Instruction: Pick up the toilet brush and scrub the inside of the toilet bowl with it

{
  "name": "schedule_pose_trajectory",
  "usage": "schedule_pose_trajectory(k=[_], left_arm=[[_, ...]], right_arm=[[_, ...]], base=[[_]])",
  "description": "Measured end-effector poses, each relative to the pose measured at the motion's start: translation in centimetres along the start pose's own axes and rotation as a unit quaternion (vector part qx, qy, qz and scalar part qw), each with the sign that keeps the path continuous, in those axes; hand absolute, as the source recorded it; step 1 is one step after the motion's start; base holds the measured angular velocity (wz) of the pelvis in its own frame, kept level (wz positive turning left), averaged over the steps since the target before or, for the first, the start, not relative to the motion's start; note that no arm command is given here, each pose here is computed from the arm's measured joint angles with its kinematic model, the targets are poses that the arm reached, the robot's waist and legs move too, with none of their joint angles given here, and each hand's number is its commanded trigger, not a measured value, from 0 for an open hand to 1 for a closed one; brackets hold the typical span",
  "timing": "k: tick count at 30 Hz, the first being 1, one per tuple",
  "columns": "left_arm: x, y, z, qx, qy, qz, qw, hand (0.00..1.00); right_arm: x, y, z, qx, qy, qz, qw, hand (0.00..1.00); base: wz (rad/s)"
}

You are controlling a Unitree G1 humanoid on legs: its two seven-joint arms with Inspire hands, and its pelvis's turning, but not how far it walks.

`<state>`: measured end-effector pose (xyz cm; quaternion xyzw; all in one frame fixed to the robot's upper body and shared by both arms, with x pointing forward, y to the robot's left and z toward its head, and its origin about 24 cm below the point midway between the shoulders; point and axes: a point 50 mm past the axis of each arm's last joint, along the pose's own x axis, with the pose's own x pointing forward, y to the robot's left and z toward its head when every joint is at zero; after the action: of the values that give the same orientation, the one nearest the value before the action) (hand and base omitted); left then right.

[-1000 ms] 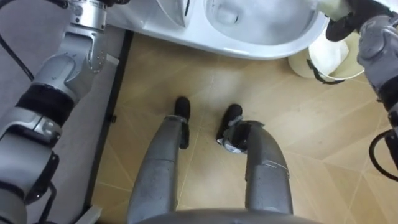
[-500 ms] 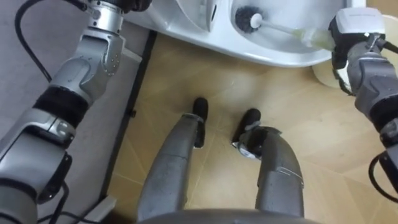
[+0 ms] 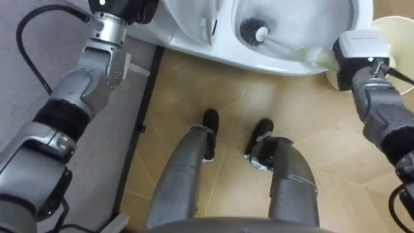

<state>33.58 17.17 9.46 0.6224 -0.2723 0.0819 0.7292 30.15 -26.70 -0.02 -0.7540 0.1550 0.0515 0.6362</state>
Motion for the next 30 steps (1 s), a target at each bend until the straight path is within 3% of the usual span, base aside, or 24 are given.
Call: schedule_pose_trajectory(k=[7,12,20,30], left_arm=[[0.0,0.3,-0.6,-0.003,0.014,0.005,1.000,0.00],[0.0,0.4,-0.8,0.001,0.015,0.011,1.000,0.00],[0.5,1.0,-0.7,0.003,0.014,0.043,0.999,0.00],[1.1,1.6,-1.0,0.012,0.011,0.059,0.998,0.00]], right_arm=[[-0.2,1.1,-1.4,0.009,0.020,0.018,1.000,1.00],[0.4,1.2,-2.7,0.106,0.068,0.047,0.991,1.00],[2.6,-3.5,-3.4,0.268,0.105,-0.019,0.957,1.00],[2.9,-4.6,-3.7,0.270,0.112,-0.035,0.956,1.00]], base=[[0.00],[0.10],[0.03],[0.05]])
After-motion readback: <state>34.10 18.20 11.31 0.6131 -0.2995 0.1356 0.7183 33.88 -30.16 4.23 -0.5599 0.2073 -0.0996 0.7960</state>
